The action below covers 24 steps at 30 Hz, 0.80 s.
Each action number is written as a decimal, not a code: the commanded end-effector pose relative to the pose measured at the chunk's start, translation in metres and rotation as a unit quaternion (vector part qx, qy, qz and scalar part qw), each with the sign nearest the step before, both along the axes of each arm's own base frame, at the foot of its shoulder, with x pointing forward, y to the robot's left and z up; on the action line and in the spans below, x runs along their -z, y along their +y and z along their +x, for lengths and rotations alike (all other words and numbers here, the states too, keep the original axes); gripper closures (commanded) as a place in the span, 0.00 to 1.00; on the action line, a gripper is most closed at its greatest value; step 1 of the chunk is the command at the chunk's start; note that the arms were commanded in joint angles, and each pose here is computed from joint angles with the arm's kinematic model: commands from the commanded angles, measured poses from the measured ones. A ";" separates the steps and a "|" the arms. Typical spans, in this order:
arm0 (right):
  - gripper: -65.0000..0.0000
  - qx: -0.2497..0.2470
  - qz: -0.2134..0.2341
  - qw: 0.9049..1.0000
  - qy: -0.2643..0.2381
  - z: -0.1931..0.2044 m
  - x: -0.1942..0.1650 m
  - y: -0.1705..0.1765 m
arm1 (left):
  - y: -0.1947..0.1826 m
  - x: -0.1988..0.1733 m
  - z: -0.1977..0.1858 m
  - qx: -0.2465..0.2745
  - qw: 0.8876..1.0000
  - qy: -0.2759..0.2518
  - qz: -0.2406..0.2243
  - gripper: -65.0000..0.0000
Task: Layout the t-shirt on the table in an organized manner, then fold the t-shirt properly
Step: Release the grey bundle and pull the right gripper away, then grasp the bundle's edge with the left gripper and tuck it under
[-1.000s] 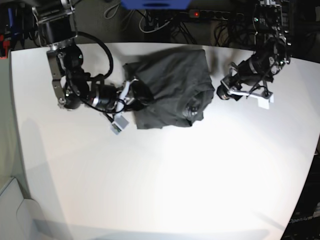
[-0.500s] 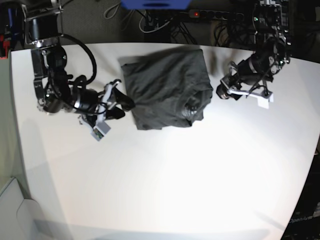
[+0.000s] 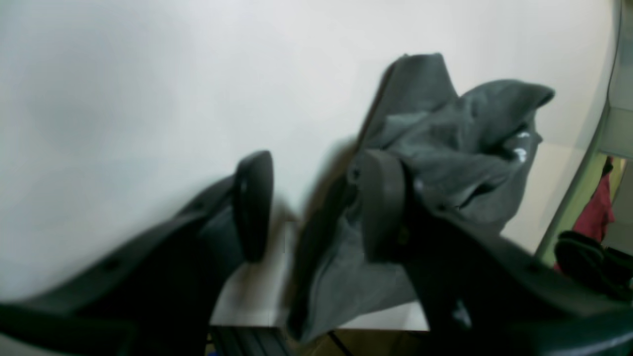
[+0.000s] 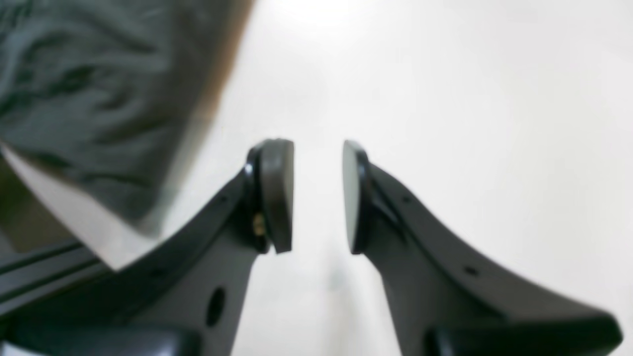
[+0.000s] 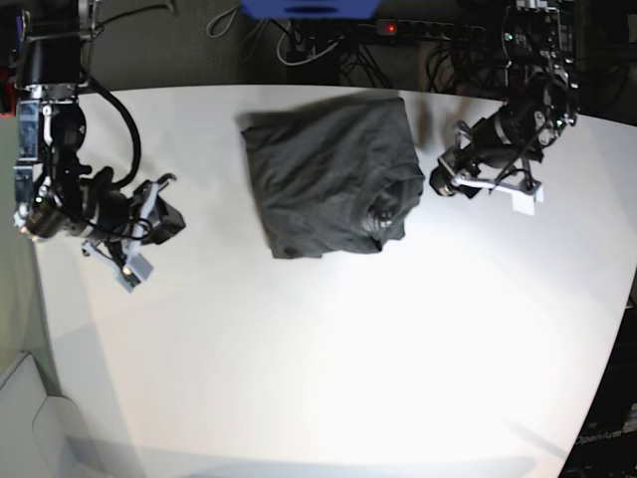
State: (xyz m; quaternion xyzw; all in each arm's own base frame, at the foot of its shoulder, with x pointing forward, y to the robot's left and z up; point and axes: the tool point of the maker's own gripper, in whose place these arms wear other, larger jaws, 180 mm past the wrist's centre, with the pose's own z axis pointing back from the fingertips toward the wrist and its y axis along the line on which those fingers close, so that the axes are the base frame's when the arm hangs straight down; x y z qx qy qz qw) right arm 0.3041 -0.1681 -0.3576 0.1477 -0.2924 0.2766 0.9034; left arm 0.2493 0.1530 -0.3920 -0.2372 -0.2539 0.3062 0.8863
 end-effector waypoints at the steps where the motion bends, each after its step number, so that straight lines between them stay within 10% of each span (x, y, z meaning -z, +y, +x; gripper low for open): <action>1: 0.77 0.009 -0.009 1.000 -0.009 0.003 -0.009 -0.012 | 0.000 -0.009 0.005 -0.007 1.000 -0.007 -0.011 0.56; 6: 0.77 0.095 -0.018 0.995 0.025 -0.009 -0.008 -0.057 | -0.002 -0.008 0.004 -0.005 1.000 -0.006 -0.012 0.51; 10: 0.78 0.152 -0.007 0.988 0.036 -0.019 -0.008 -0.081 | -0.026 -0.027 0.008 0.031 0.999 -0.035 -0.015 0.27; 24: 0.78 0.109 -0.035 0.992 0.051 -0.038 0.000 -0.066 | -0.081 -0.045 0.025 0.062 0.994 -0.066 -0.064 0.20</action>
